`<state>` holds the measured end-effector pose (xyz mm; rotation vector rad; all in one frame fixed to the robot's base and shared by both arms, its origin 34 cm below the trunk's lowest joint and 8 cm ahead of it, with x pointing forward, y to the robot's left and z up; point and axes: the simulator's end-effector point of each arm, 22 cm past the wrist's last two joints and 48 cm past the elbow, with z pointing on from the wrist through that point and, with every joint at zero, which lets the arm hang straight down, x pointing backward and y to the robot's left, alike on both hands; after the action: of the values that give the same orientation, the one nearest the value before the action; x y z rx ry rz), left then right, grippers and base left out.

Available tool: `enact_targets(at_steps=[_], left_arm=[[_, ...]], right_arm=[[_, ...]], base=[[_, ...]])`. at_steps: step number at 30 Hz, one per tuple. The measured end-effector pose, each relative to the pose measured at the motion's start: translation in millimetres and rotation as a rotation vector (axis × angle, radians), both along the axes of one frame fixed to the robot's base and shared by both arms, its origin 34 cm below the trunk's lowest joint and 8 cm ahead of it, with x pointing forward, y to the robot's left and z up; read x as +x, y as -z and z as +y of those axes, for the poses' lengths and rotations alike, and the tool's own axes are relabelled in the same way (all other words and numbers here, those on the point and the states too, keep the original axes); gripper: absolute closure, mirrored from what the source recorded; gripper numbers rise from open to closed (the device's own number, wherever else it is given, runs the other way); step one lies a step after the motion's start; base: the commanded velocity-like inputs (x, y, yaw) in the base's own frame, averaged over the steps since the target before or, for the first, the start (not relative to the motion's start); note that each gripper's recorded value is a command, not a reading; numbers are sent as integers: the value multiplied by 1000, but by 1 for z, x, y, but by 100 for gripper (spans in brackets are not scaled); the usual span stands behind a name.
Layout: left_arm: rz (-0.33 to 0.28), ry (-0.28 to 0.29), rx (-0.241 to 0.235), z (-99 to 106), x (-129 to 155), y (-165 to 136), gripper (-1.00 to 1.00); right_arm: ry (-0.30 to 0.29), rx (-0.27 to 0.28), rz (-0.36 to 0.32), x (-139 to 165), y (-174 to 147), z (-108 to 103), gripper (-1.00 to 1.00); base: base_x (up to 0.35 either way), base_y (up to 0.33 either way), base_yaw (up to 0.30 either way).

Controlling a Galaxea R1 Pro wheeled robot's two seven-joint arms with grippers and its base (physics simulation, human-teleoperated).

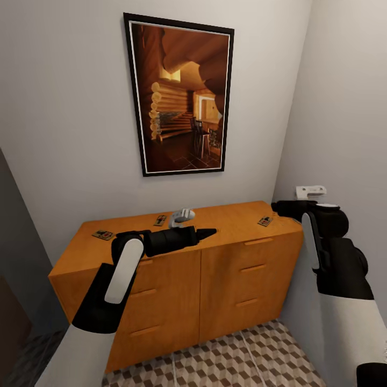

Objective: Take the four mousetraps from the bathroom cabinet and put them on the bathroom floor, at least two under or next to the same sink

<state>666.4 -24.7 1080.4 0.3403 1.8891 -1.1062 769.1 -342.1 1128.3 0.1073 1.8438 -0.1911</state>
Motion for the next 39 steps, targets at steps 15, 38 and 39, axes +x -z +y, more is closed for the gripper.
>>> enact_targets(at_steps=[15, 38, 39], left_arm=[[5, -129, 166, 92, 30, 41, -100], [-4, -219, 257, 149, 45, 55, -100], [-7, -224, 256, 149, 46, 54, -100]], right_arm=[[-19, 26, -18, 22, -30, 18, -100], [115, -30, -3, 19, -28, 0, -100], [117, -30, -3, 19, -28, 0, -100]], base=[[0, 0, 0], [0, 0, 0], [0, 0, 0]])
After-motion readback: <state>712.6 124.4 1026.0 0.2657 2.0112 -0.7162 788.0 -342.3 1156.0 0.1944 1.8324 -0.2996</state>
